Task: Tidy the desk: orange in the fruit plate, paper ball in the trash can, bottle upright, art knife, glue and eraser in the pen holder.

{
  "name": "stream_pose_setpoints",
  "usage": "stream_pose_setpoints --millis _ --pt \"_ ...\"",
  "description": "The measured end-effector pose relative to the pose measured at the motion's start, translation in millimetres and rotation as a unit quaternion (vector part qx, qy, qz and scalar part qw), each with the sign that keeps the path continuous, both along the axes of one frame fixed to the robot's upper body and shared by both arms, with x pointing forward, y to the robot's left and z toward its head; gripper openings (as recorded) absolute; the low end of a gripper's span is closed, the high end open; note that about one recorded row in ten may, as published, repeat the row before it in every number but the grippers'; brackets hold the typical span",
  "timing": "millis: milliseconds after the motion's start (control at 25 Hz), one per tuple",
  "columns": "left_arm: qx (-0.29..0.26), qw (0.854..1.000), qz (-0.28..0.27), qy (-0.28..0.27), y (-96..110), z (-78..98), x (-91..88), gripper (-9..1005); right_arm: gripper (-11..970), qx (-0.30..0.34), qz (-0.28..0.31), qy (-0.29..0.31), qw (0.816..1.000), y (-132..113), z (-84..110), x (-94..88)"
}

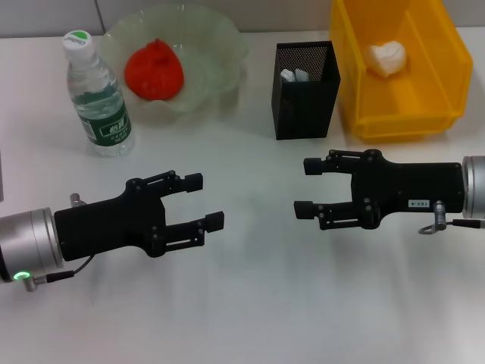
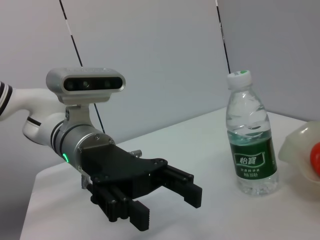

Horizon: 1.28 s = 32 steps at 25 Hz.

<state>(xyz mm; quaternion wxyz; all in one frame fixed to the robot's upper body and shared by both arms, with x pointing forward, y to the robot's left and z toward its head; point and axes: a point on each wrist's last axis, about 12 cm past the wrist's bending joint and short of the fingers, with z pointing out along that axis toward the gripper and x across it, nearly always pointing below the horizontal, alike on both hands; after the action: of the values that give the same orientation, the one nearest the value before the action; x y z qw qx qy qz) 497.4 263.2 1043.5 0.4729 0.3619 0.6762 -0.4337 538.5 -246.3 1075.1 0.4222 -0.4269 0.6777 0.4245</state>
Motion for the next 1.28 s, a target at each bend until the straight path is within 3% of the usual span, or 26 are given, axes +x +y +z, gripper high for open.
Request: stream_pose_setpoints --millis 1280 --pt "0.005 1.000 0.008 0.003 1.8 -2.2 -0.5 773 809 0.001 -0.002 0.002 1.000 -0.4 2.6 2.3"
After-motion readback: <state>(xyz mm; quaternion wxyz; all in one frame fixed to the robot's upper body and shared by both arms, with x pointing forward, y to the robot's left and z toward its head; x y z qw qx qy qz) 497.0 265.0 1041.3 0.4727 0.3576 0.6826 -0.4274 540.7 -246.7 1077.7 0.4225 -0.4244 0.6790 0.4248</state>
